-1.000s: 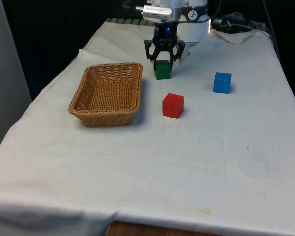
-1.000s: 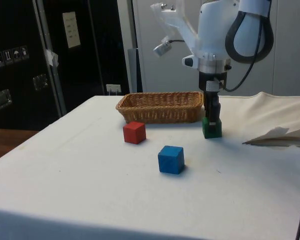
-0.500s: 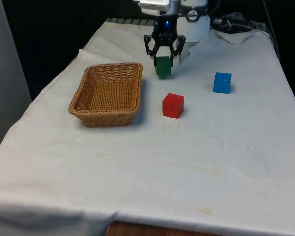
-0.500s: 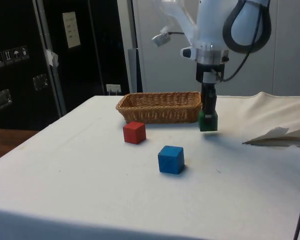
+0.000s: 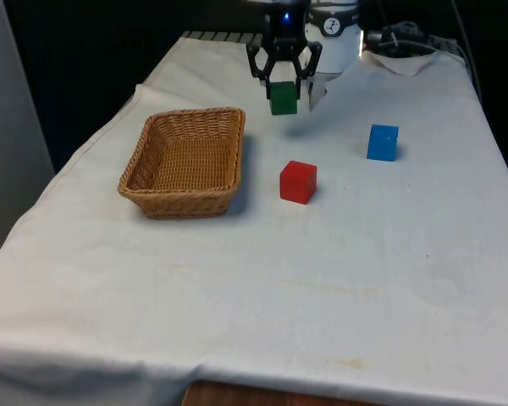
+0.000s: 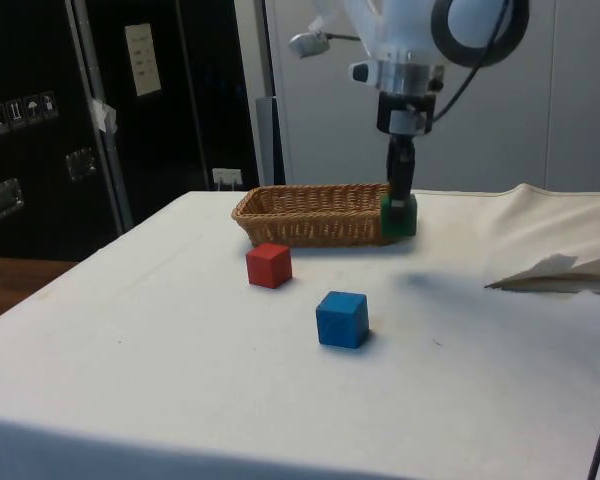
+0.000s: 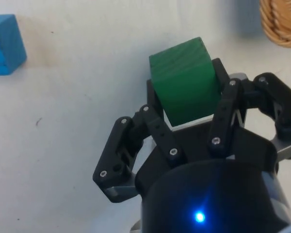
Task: Pick up exactly two blocks and place them into the basket.
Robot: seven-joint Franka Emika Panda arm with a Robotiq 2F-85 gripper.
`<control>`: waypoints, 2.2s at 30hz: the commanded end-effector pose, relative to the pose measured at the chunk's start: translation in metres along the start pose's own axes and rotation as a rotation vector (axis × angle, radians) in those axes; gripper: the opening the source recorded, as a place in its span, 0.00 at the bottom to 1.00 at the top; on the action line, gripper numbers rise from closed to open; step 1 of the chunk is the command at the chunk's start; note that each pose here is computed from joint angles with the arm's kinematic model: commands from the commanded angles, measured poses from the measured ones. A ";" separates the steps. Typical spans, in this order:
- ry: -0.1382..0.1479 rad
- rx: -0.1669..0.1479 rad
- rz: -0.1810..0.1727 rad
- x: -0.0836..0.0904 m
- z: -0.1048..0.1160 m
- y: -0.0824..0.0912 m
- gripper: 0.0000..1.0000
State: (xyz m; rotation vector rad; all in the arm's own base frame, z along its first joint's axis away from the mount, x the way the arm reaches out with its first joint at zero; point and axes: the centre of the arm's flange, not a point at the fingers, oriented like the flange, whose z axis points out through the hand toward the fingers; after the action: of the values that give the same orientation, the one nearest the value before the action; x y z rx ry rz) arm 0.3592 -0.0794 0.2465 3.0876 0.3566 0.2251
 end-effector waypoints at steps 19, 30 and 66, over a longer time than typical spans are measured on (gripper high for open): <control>0.011 -0.007 0.008 0.059 -0.062 0.024 0.02; 0.017 -0.016 -0.008 0.086 -0.074 0.050 0.02; -0.005 -0.048 -0.029 0.065 -0.024 0.142 0.02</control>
State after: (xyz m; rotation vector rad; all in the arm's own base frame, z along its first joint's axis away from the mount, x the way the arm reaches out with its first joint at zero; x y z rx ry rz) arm 0.4502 -0.2042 0.2858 3.0302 0.3871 0.2038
